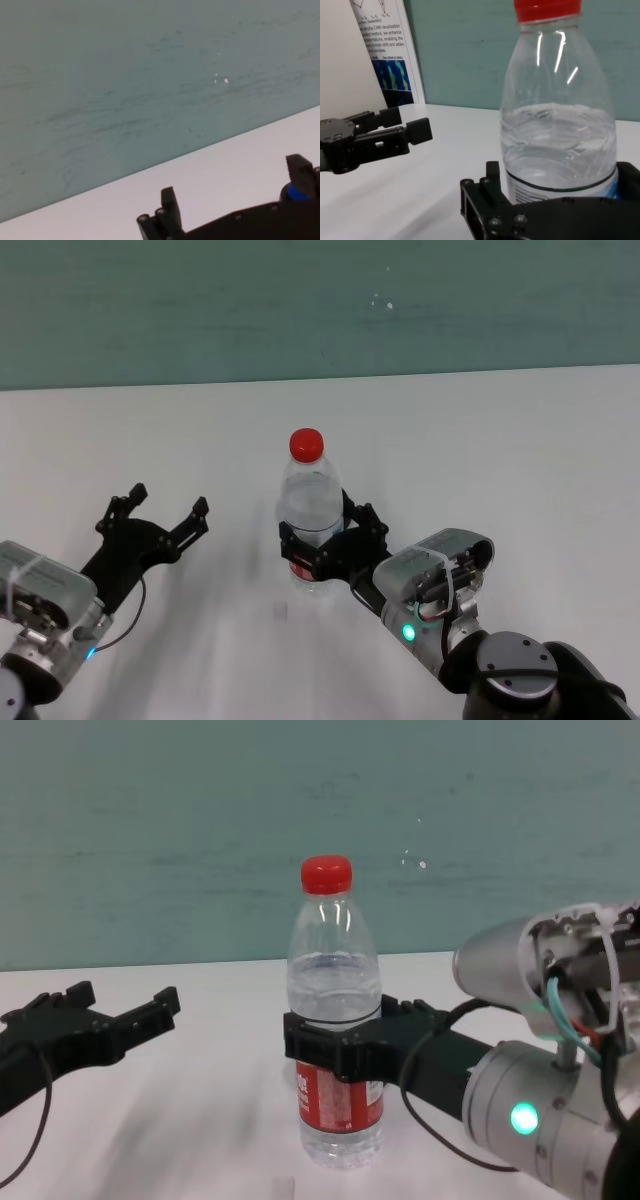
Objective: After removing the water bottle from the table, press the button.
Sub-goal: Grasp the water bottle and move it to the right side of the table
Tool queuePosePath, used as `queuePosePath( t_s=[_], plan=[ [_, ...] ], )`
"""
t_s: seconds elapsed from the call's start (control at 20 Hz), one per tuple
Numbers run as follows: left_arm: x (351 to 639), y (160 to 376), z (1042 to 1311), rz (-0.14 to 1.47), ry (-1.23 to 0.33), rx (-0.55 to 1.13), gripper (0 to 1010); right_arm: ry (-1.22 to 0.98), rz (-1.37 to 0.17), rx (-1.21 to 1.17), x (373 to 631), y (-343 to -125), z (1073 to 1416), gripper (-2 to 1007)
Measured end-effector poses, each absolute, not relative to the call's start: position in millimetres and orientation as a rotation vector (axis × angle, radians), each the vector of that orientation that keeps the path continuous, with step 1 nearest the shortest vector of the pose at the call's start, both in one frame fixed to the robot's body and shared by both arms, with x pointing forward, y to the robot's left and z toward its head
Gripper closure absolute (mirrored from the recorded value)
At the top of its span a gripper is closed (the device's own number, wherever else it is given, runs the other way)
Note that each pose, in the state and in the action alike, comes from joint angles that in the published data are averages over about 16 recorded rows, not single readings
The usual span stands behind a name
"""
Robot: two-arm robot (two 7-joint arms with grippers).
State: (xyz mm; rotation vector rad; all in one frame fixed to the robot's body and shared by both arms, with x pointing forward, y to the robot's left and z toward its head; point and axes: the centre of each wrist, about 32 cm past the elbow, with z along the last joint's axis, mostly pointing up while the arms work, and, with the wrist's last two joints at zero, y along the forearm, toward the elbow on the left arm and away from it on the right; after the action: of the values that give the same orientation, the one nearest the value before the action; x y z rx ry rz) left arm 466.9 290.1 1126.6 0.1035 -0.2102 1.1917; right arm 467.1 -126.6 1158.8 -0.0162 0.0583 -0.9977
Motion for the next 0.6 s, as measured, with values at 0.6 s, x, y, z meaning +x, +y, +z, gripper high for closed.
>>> queuePosePath(
  t_s=[0.6],
  plan=[
    [466.9, 290.1, 1126.6, 1.192, -0.21, 0.103, 7, 0.053, -1.017, -0.026, 470.6, -124.9, 1158.5, 3]
  ],
)
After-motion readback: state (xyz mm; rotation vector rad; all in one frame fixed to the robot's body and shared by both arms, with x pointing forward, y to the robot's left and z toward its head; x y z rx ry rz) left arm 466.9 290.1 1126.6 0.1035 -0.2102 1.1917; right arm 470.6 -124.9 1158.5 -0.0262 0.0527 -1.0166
